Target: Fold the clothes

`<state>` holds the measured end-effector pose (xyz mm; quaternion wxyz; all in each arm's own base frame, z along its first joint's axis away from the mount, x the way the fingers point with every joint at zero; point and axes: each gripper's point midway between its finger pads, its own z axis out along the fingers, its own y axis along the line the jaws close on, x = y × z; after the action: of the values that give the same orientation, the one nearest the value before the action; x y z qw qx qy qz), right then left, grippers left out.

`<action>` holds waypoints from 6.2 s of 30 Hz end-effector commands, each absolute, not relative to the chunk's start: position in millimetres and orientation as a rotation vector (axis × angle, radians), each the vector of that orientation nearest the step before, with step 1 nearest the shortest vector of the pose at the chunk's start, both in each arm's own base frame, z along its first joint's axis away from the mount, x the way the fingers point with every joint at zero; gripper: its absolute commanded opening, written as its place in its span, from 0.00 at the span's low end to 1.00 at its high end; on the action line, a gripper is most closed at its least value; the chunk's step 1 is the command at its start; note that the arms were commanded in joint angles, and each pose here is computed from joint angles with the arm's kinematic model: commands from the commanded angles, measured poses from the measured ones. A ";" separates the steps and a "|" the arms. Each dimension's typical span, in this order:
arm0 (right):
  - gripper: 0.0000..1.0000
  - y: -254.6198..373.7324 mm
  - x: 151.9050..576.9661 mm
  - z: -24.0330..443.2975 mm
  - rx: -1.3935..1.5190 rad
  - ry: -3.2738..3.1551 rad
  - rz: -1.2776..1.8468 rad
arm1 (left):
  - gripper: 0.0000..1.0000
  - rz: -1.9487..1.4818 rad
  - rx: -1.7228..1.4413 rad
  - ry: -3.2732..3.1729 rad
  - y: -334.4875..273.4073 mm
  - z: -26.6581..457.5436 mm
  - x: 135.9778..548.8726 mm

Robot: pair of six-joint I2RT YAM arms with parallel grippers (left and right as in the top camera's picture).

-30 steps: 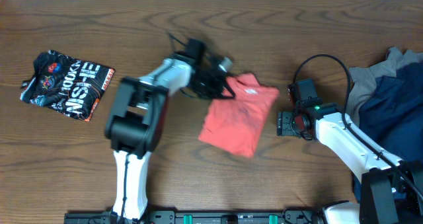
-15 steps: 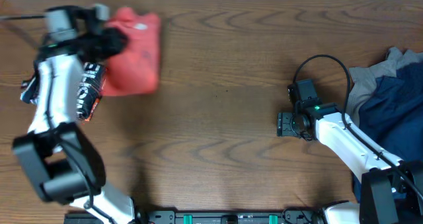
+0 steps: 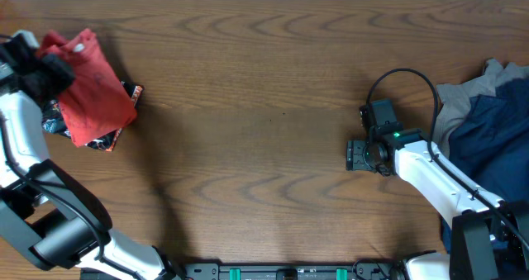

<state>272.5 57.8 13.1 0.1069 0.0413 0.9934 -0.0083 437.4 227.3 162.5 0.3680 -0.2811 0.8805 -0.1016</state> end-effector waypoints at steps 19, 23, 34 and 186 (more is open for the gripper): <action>0.79 56.5 270.8 13.1 0.131 2.936 -0.029 | 0.98 -0.268 -0.933 2.150 274.5 163.0 422.6; 0.79 56.5 270.8 13.1 0.131 2.936 -0.029 | 0.98 -0.295 -0.906 2.155 265.5 164.1 428.4; 0.85 70.7 284.5 16.4 0.232 2.881 0.098 | 1.00 -0.591 -0.623 2.276 143.0 165.6 469.6; 0.99 6.2 246.1 156.8 0.001 1.645 0.038 | 0.98 -0.170 -0.133 2.036 -10.3 266.5 145.0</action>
<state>246.5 1.5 157.0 0.6801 0.0135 0.7328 0.0138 140.0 -20.9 288.5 0.5345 -0.0430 0.8373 -0.1069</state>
